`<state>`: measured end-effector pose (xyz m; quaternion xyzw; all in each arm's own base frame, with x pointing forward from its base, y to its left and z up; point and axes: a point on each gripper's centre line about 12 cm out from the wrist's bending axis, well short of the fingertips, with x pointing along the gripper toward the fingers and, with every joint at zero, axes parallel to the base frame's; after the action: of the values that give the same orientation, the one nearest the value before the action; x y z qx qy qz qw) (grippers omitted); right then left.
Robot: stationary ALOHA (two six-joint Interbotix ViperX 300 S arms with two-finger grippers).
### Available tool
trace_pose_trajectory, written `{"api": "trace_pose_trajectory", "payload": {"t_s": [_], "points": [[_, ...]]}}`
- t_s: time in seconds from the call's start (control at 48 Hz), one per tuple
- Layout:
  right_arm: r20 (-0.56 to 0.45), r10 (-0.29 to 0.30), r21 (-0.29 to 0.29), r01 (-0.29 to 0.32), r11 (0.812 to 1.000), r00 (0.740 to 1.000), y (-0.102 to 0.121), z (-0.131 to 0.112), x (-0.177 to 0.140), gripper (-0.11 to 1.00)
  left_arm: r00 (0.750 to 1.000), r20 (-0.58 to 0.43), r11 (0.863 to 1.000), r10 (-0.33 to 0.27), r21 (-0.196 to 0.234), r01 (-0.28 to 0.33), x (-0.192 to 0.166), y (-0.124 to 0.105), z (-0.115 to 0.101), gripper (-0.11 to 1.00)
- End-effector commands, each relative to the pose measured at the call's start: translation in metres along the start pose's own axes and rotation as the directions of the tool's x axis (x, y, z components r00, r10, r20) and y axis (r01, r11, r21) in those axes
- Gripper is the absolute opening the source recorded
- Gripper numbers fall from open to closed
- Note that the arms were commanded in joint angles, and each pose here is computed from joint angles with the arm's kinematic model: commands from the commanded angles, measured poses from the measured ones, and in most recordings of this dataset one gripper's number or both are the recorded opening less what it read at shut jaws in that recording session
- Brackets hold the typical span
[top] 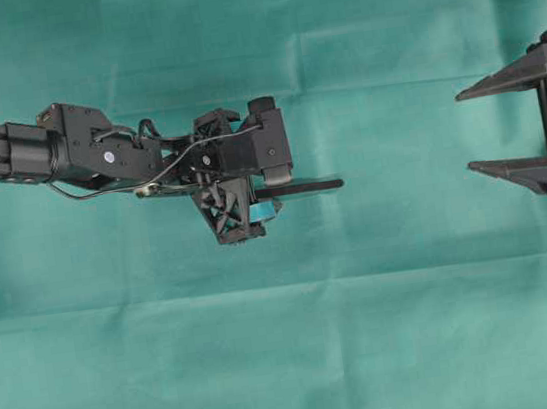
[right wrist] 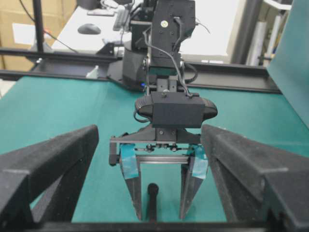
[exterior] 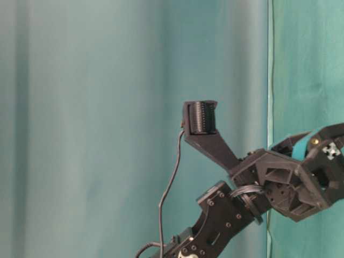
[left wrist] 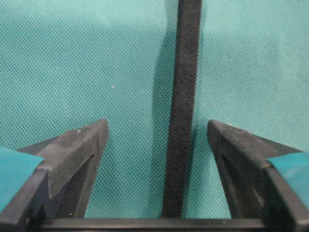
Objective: Peel off the Velcro with your right arm.
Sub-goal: 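Close the left gripper on the strap and lift it upright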
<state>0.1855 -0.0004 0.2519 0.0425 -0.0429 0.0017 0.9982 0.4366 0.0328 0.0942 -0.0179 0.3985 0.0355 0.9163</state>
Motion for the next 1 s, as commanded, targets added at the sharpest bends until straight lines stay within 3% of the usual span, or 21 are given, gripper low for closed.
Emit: {"api": "trace_pose_trajectory", "payload": {"t_s": [0.0,0.229,0.292,0.438,0.5,0.98], "points": [[0.014,-0.002,0.000,0.002,1.000,1.000,0.000,0.004,0.002,0.82,0.999,0.044,1.000,0.003,-0.002,-0.003,-0.005,0.002,0.013,0.83],[0.017,-0.001,0.000,0.001,1.000,1.000,0.000,0.004,0.002,0.82,0.999,0.041,1.000,0.003,-0.002,-0.003,-0.004,0.002,0.011,0.75],[0.014,-0.002,0.000,0.002,1.000,1.000,0.000,0.003,0.002,0.82,0.999,0.035,1.000,0.003,-0.003,-0.003,-0.004,0.002,0.010,0.62],[0.014,-0.003,0.000,0.003,1.000,1.000,-0.001,0.003,0.002,0.82,1.000,0.017,1.000,0.001,0.000,-0.001,-0.005,0.001,0.006,0.20],[0.014,-0.002,0.000,0.002,1.000,1.000,0.000,0.003,0.002,0.82,1.000,0.008,1.000,0.000,0.000,0.000,-0.005,0.000,0.006,0.10],[0.019,-0.001,0.000,0.001,1.000,1.000,0.000,0.004,0.001,0.82,1.000,0.026,1.000,-0.002,0.001,0.002,-0.023,-0.001,0.018,0.10]]}}
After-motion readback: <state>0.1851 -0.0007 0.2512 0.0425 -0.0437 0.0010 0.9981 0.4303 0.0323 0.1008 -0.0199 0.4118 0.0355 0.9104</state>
